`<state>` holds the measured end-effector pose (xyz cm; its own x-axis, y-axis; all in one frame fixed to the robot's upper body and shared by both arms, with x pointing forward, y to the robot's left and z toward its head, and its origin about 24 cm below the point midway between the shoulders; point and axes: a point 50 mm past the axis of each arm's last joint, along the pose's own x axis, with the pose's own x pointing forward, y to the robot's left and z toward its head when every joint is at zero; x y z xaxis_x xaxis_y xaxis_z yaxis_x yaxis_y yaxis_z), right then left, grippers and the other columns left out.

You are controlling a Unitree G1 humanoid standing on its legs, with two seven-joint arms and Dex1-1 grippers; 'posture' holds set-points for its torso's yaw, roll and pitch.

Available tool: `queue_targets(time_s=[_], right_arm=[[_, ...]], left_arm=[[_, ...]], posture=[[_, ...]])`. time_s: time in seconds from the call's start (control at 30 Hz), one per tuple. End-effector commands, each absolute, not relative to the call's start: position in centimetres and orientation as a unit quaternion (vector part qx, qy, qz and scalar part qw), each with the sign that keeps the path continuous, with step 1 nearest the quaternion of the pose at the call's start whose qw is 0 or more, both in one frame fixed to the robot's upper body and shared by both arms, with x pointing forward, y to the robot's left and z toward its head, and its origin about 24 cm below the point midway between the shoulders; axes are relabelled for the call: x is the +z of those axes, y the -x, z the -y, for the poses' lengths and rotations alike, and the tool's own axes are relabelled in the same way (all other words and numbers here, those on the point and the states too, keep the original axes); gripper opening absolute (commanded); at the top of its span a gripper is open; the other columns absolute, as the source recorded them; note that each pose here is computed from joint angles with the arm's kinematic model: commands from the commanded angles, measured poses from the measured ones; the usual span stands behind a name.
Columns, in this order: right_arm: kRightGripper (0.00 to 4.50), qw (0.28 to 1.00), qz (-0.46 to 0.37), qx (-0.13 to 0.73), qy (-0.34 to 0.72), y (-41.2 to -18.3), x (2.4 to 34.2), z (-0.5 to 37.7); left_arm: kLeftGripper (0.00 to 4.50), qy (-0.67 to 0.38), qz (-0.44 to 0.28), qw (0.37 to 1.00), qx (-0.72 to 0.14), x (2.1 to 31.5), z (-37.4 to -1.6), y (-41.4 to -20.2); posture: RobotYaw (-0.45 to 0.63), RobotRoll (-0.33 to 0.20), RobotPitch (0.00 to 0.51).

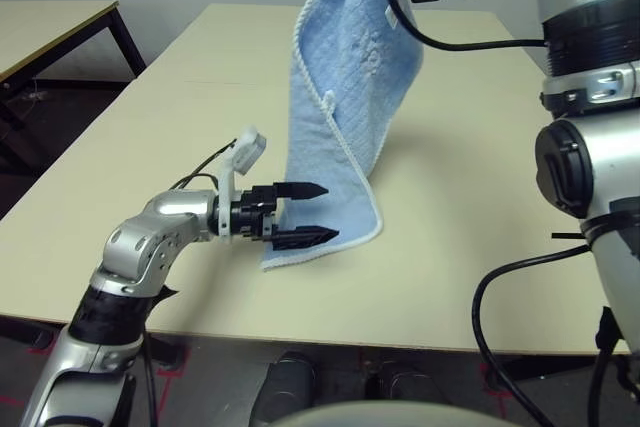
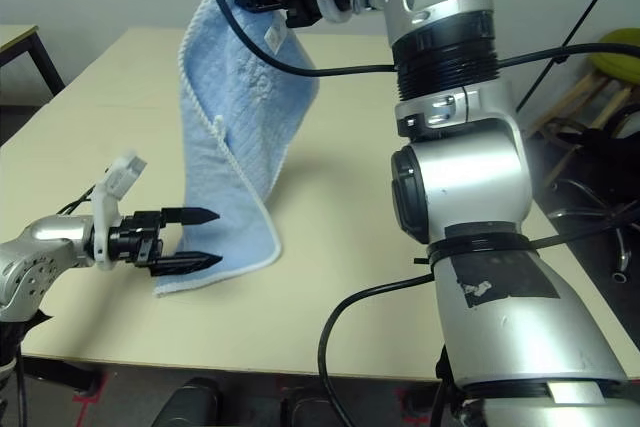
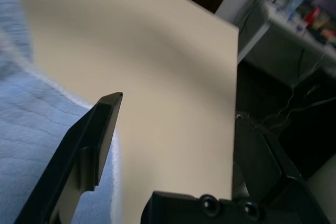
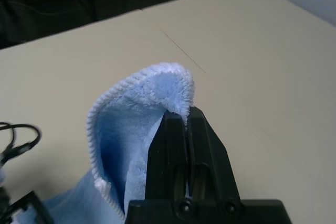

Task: Fold the towel and set it aside.

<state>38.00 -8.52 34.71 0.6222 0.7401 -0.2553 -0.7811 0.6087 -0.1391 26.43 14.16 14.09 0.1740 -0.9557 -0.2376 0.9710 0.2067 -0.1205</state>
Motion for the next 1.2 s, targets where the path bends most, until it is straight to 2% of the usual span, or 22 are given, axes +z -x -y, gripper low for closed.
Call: queue_targets(time_s=[0.03,0.17,0.43,0.7,0.8,0.9,1.1,1.17,1.2], right_arm=[[0.01,0.900,-0.091,0.408,0.120,-38.9,33.6,8.5],[0.01,0.907,-0.097,0.389,0.127,-39.6,32.7,8.7],[0.01,0.910,-0.103,0.380,0.127,-40.1,32.1,9.1],[0.01,0.911,-0.108,0.378,0.123,-40.2,31.8,9.7],[0.00,0.911,-0.111,0.377,0.120,-40.2,31.7,10.2],[0.00,0.911,-0.115,0.378,0.117,-40.1,31.7,10.7],[0.00,0.913,-0.134,0.368,0.114,-39.9,30.5,12.7],[0.00,0.914,-0.145,0.362,0.113,-39.8,29.8,13.7],[0.00,0.913,-0.154,0.359,0.114,-39.6,29.2,14.5]], left_arm=[[4.50,-0.074,-0.191,0.782,-0.589,12.3,-12.8,-27.7],[4.50,-0.084,-0.239,0.791,-0.557,11.3,-10.2,-29.5],[4.50,-0.096,-0.288,0.782,-0.545,9.6,-7.7,-29.5],[4.50,-0.137,-0.329,0.783,-0.510,7.0,-6.9,-29.1],[3.93,-0.180,-0.339,0.780,-0.495,5.7,-7.0,-29.3],[2.90,-0.188,-0.340,0.785,-0.483,4.9,-7.1,-29.5],[0.70,-0.171,-0.334,0.786,-0.491,5.2,-7.5,-29.6],[0.08,-0.162,-0.331,0.784,-0.499,5.7,-8.1,-29.5],[0.01,-0.151,-0.324,0.784,-0.507,6.4,-8.6,-29.4]], posture=[[0.13,0.000,0.014],[0.13,0.000,0.027],[0.14,0.000,0.043],[0.14,0.000,0.047],[0.12,0.000,0.048],[0.12,0.000,0.044],[0.12,0.000,0.035],[0.11,0.000,0.033],[0.11,0.000,0.034]])
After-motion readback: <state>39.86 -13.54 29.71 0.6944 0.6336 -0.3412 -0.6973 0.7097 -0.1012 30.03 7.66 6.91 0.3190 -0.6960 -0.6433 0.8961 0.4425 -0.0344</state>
